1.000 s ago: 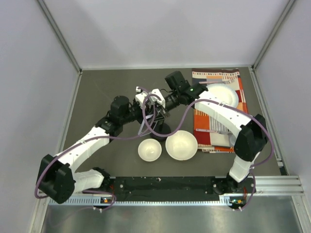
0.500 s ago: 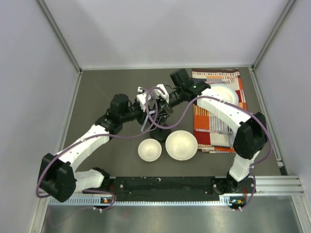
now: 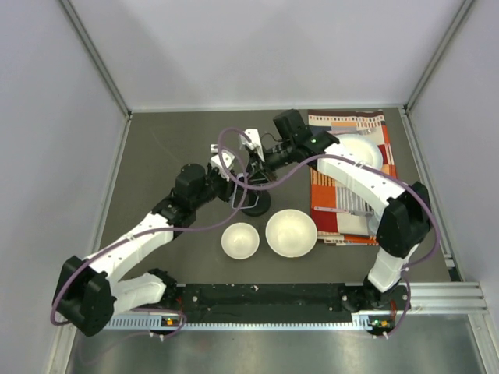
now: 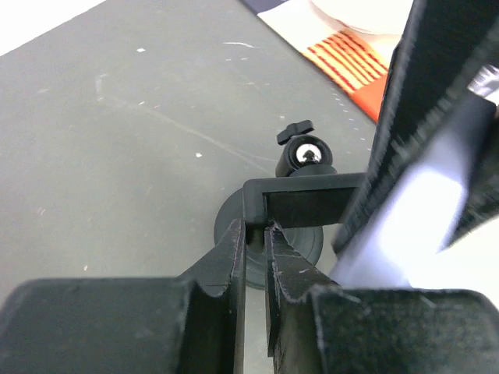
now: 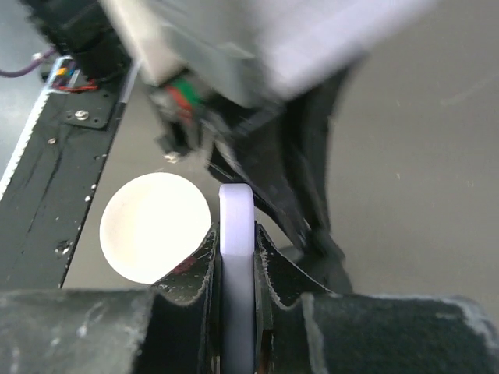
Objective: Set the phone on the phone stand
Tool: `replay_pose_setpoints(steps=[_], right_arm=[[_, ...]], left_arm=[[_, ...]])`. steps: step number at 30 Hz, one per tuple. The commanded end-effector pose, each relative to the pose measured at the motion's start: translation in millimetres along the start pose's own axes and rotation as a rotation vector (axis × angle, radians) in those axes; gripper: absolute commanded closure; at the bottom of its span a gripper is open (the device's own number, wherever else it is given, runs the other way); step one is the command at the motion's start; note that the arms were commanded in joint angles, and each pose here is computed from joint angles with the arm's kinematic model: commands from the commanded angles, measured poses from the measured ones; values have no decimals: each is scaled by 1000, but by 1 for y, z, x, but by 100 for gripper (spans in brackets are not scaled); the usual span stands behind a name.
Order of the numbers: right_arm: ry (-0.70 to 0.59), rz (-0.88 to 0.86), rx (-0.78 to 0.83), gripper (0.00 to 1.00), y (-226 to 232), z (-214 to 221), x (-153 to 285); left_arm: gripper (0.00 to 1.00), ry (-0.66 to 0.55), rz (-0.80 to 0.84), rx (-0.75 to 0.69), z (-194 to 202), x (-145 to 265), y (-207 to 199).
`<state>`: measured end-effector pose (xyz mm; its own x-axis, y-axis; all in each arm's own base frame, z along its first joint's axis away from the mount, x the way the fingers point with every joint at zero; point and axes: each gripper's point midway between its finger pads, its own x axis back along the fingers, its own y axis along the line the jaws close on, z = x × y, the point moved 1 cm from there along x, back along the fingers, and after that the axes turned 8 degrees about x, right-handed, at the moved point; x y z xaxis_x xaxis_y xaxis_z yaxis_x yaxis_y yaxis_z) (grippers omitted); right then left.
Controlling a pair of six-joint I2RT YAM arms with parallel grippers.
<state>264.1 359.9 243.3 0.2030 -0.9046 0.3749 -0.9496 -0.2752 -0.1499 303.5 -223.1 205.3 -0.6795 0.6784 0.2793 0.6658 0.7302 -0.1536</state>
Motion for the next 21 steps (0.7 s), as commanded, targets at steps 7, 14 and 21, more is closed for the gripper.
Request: replay_pose_setpoints(steps=[7,14,21], right_arm=[[479,842,-314,100,-68,60,78],[593,1336,-428,100,-70,72,138],[481,1366,-497,100,-99,63,126]], left_arm=[[100,-473,-493,132,-79,69,49],[100,-465,-675,145,-69,85,62],[100,-442,-595,188,-57,77,50]])
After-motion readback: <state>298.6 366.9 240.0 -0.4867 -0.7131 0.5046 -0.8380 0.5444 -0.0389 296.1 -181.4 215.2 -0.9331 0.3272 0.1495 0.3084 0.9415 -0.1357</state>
